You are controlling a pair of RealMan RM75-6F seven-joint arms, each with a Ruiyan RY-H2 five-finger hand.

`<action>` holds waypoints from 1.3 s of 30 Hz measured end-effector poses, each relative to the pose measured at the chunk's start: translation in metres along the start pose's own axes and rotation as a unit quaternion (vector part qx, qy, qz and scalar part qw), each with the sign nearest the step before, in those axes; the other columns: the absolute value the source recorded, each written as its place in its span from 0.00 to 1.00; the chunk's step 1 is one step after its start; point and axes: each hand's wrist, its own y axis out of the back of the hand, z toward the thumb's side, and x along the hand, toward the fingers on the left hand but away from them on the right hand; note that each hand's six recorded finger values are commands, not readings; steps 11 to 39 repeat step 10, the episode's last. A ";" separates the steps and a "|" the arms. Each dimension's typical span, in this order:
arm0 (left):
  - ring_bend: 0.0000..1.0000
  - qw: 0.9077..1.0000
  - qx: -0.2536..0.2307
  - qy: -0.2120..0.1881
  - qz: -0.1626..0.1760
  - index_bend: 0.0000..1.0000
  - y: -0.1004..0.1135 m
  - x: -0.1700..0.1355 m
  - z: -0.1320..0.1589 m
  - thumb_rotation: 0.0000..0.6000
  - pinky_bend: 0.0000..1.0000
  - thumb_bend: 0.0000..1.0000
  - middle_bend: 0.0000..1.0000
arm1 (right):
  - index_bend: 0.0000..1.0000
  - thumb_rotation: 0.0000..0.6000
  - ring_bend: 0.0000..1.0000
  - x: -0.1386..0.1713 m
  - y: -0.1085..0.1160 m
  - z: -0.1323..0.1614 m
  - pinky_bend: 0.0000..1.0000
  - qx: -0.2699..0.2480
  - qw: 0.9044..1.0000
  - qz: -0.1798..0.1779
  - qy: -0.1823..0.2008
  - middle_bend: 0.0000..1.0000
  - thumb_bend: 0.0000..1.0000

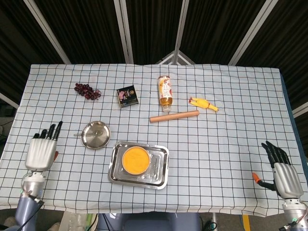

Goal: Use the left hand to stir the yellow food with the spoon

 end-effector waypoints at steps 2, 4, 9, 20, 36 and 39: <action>0.00 0.999 -0.021 0.012 -0.021 0.00 -0.006 -0.023 -0.017 1.00 0.05 0.00 0.00 | 0.00 1.00 0.00 0.000 0.000 0.000 0.00 0.010 1.000 -0.002 0.002 0.00 0.34; 0.00 0.998 -0.038 0.022 -0.039 0.00 -0.009 -0.044 -0.033 1.00 0.02 0.00 0.00 | 0.00 1.00 0.00 0.000 0.001 0.001 0.00 0.024 1.000 -0.009 0.004 0.00 0.34; 0.00 0.997 -0.055 0.027 -0.038 0.00 -0.004 -0.076 -0.055 1.00 0.00 0.00 0.00 | 0.00 1.00 0.00 0.001 0.003 0.001 0.00 0.039 0.999 -0.024 0.008 0.00 0.34; 0.00 0.997 -0.059 0.027 -0.036 0.00 -0.003 -0.080 -0.057 1.00 0.00 0.00 0.00 | 0.00 1.00 0.00 0.001 0.003 0.001 0.00 0.040 0.999 -0.025 0.009 0.00 0.34; 0.00 0.997 -0.059 0.027 -0.036 0.00 -0.003 -0.080 -0.057 1.00 0.00 0.00 0.00 | 0.00 1.00 0.00 0.001 0.003 0.001 0.00 0.040 0.999 -0.025 0.009 0.00 0.34; 0.00 0.997 -0.059 0.027 -0.036 0.00 -0.003 -0.080 -0.057 1.00 0.00 0.00 0.00 | 0.00 1.00 0.00 0.001 0.003 0.001 0.00 0.040 0.999 -0.025 0.009 0.00 0.34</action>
